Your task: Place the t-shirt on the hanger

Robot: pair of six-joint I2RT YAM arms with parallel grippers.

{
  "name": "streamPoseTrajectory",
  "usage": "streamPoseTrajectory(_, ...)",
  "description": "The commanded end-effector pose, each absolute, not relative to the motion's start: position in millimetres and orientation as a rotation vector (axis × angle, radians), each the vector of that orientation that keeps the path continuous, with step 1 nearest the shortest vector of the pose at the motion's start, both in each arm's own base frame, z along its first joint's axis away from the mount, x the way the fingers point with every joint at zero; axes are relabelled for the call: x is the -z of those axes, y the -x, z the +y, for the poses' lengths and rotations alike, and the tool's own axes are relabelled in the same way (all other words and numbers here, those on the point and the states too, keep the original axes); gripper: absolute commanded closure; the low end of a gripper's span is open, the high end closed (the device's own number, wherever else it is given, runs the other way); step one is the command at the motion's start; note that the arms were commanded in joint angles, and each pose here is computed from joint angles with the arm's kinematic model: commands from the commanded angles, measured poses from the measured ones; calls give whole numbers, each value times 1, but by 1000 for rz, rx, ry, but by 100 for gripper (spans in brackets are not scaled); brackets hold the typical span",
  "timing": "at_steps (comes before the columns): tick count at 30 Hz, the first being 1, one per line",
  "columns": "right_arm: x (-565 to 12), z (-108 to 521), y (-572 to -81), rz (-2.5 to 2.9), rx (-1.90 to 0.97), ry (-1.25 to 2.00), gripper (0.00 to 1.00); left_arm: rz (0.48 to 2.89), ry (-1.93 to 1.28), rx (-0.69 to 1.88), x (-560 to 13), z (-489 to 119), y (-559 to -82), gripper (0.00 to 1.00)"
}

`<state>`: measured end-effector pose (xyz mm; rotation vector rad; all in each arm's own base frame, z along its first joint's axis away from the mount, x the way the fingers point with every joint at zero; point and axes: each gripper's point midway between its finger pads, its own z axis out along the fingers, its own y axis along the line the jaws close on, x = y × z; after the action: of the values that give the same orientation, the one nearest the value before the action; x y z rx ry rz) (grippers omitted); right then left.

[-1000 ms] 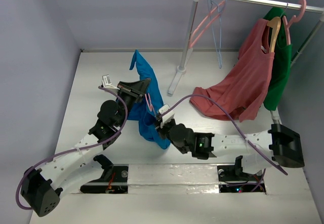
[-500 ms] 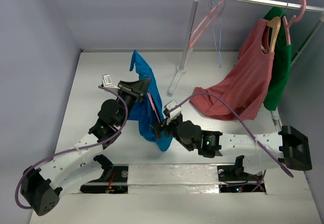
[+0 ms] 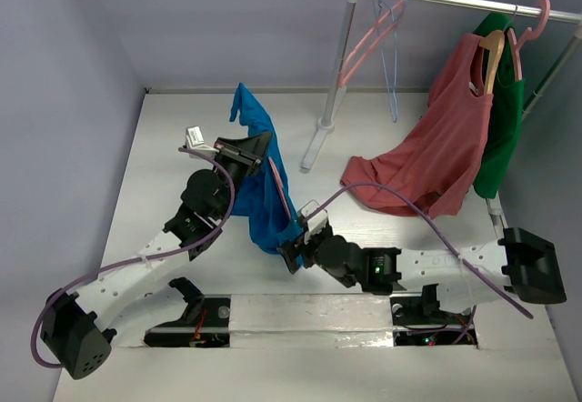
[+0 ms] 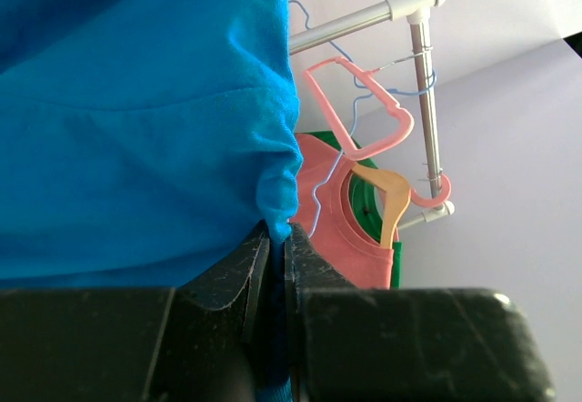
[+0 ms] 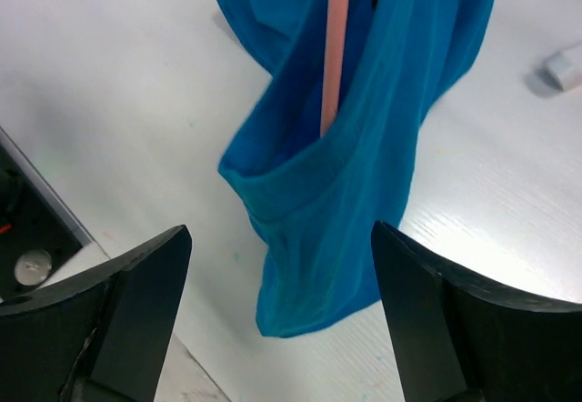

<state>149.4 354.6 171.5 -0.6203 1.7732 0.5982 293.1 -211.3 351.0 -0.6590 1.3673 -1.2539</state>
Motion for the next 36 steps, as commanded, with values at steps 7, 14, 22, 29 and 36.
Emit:
streamPoseTrajectory(7, -153, 354, -157, 1812, -524, 556, 49, 1218, 638, 1330, -407, -202, -283, 100)
streamPoseTrajectory(14, -172, 357, -174, 1742, -414, 545, 67, 1228, 640, 1334, -402, -202, -281, 100)
streamPoseTrajectory(22, -214, 356, -193, 1606, -382, 513, 70, 1256, 646, 1361, -389, -206, -279, 100)
streamPoseTrajectory(29, -241, 353, -208, 1545, -406, 484, 75, 1271, 644, 1381, -382, -210, -278, 100)
streamPoseTrajectory(36, -255, 362, -209, 1511, -454, 487, 81, 1272, 642, 1398, -379, -212, -278, 100)
